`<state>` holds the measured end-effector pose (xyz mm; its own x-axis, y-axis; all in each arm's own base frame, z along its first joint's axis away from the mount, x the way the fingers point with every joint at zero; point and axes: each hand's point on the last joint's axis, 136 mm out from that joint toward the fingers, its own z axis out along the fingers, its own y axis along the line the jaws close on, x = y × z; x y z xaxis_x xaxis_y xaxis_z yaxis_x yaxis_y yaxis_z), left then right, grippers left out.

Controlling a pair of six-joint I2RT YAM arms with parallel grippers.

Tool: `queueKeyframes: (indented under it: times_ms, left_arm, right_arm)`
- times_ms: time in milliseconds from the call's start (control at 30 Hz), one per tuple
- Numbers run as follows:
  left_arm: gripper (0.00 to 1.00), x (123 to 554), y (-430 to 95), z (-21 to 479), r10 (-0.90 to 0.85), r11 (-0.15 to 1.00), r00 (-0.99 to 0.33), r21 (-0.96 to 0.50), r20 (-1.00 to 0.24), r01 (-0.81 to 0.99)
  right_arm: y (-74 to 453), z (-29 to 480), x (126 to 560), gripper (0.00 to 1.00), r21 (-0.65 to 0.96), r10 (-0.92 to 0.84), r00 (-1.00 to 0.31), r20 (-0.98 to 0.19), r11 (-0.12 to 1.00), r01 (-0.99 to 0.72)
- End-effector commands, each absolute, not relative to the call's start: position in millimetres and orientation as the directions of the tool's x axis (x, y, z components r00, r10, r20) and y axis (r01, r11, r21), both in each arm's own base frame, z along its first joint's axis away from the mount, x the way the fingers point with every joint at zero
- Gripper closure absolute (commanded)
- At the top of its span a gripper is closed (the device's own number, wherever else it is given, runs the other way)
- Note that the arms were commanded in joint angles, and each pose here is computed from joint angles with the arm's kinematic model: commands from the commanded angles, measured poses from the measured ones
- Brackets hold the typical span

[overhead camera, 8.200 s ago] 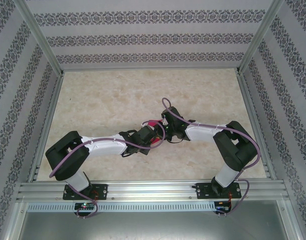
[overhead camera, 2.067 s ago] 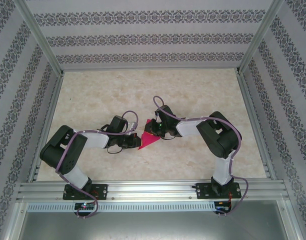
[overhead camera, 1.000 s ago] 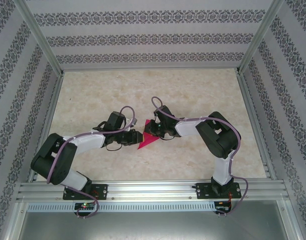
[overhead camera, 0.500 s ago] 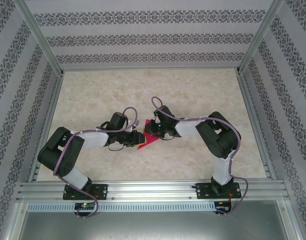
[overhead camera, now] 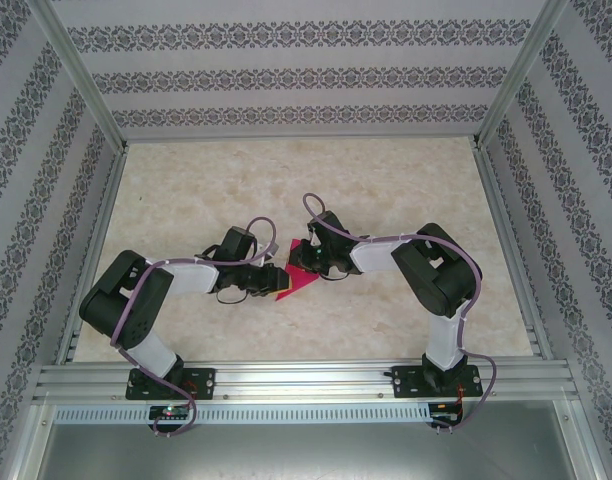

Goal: Fold a paper plane with a square sheet of paper (pick it up from the middle)
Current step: Fourth fold the wing at the center of the table.

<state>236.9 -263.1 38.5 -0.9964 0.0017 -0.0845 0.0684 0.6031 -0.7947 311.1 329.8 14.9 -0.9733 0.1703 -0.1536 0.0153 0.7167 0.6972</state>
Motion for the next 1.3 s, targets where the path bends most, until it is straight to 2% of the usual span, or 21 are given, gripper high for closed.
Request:
queueKeyframes:
  times_ms: [0, 200, 667, 967, 1067, 1267]
  left_arm:
    - [0.72, 227, -252, 19, 0.011, 0.639, -0.998, -0.767, -0.061, 0.054]
    - [0.72, 214, -247, 8, 0.029, 0.644, -0.999, -0.764, -0.026, 0.038]
    - [0.75, 190, -218, 1, 0.009, 0.742, -1.000, -0.670, 0.000, 0.006]
    - [0.74, 225, -234, 82, -0.075, 0.654, -0.981, -0.752, -0.180, 0.087]
    - [0.73, 239, -247, 93, -0.084, 0.610, -0.979, -0.786, -0.186, 0.097]
    - [0.72, 258, -270, 80, -0.075, 0.550, -0.988, -0.832, -0.134, 0.072]
  right_arm:
    - [296, -42, 287, 0.84, 0.544, 0.176, -0.981, -0.085, 0.833, 0.102]
    - [295, -42, 287, 0.84, 0.542, 0.176, -0.981, -0.085, 0.834, 0.103]
    - [294, -48, 286, 0.84, 0.530, 0.177, -0.981, -0.076, 0.841, 0.111]
    - [293, -48, 286, 0.84, 0.527, 0.175, -0.981, -0.080, 0.843, 0.107]
    - [293, -49, 286, 0.84, 0.527, 0.173, -0.982, -0.078, 0.843, 0.107]
    - [294, -50, 286, 0.84, 0.529, 0.177, -0.981, -0.077, 0.842, 0.111]
